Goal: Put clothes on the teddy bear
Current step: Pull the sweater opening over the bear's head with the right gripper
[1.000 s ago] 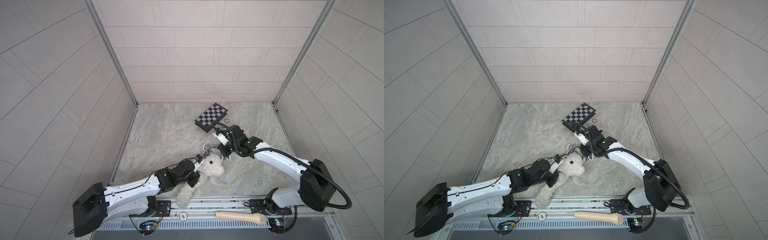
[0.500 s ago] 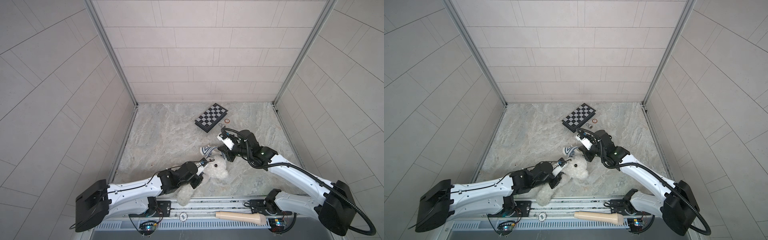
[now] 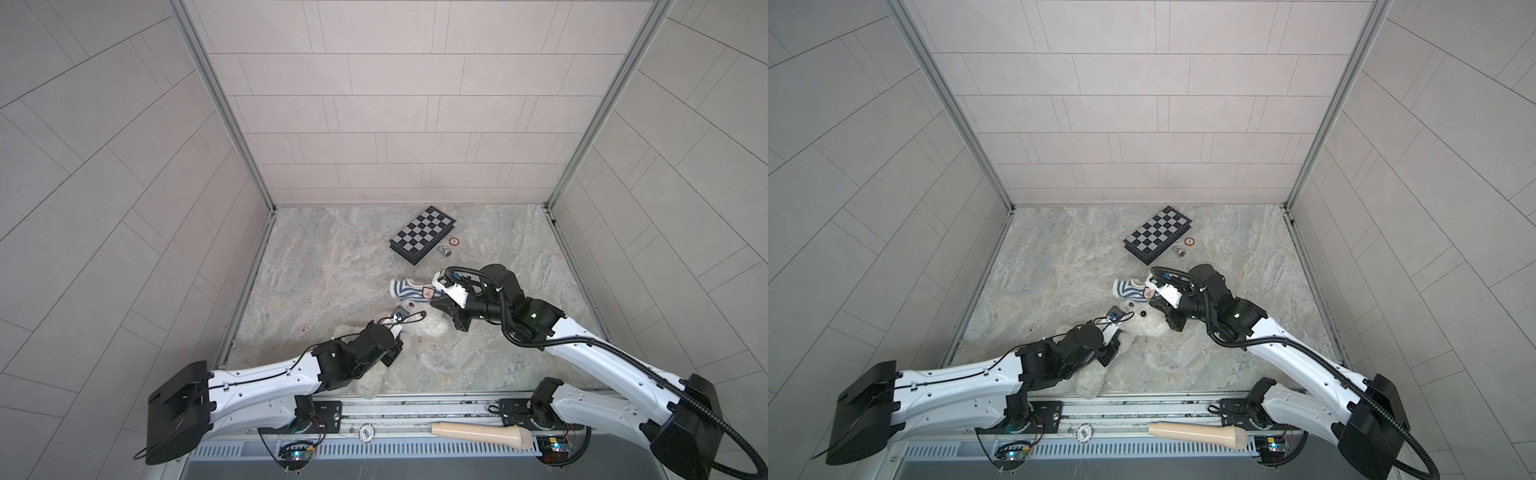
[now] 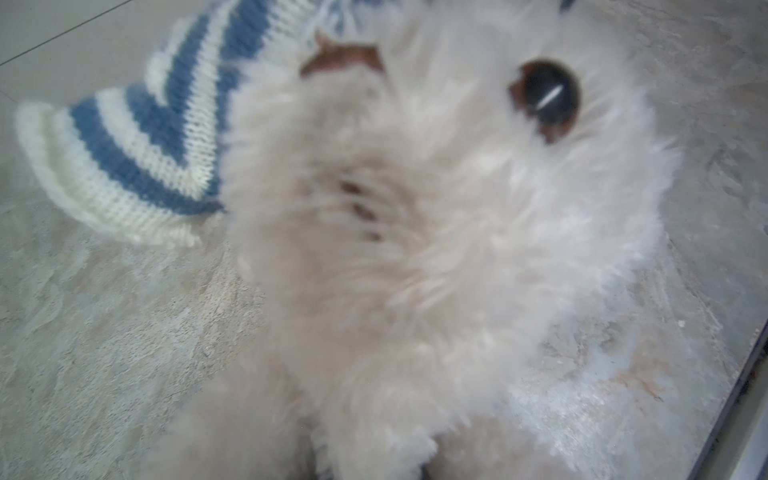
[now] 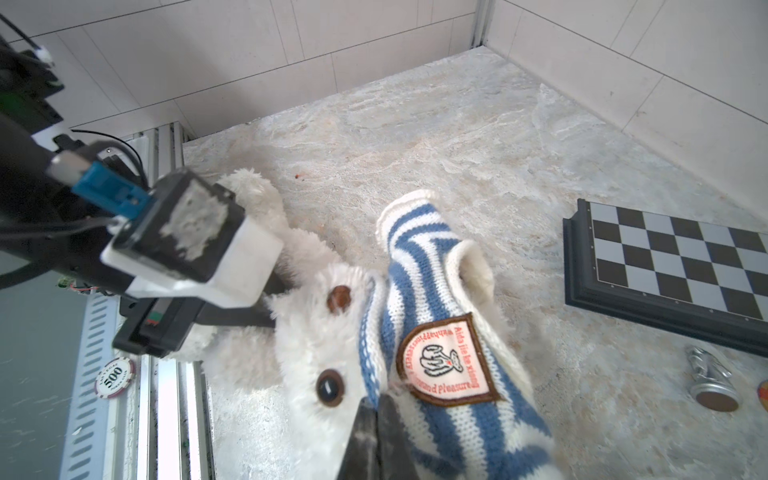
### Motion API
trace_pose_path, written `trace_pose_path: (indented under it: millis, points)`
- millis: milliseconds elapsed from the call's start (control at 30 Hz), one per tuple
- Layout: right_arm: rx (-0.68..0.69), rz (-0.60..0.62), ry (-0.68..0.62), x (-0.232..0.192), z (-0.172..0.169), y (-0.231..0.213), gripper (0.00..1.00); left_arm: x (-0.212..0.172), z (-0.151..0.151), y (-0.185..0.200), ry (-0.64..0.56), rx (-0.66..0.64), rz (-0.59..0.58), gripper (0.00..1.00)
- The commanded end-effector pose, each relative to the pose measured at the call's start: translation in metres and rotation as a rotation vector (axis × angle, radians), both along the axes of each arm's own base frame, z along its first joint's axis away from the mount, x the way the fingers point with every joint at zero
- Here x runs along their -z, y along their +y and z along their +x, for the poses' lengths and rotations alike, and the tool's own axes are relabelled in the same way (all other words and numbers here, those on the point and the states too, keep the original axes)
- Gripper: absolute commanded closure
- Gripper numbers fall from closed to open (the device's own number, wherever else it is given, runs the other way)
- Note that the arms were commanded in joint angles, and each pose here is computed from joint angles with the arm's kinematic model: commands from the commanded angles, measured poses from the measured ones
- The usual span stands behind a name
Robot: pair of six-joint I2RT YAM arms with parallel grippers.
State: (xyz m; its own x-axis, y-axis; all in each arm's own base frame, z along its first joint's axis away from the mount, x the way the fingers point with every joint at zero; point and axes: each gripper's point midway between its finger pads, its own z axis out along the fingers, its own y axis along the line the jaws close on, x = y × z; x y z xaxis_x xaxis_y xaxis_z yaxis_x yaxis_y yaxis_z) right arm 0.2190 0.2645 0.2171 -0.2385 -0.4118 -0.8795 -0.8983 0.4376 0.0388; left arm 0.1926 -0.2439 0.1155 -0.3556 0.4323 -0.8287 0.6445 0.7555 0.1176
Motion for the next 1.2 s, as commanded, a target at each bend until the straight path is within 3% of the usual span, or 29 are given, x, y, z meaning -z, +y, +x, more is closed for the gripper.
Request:
trace_pose_path:
  millis: [0,333,700,1167]
  points:
    - [-0.063,-0.001,-0.048,-0.011,-0.013,0.003,1.0,-0.026,0.014,0.007,-0.064,-0.116,-0.099,1.0]
    - [-0.105,-0.08,-0.098,-0.014,-0.025,0.012,1.0,-0.052,0.02,0.033,-0.169,-0.216,-0.196,1.0]
    - [-0.197,-0.096,-0.116,-0.026,-0.046,0.039,1.0,-0.084,0.016,0.04,-0.27,-0.186,-0.317,1.0]
    - [-0.169,-0.052,-0.174,-0.062,-0.05,0.039,0.78,-0.105,0.011,0.032,-0.338,-0.111,-0.348,1.0]
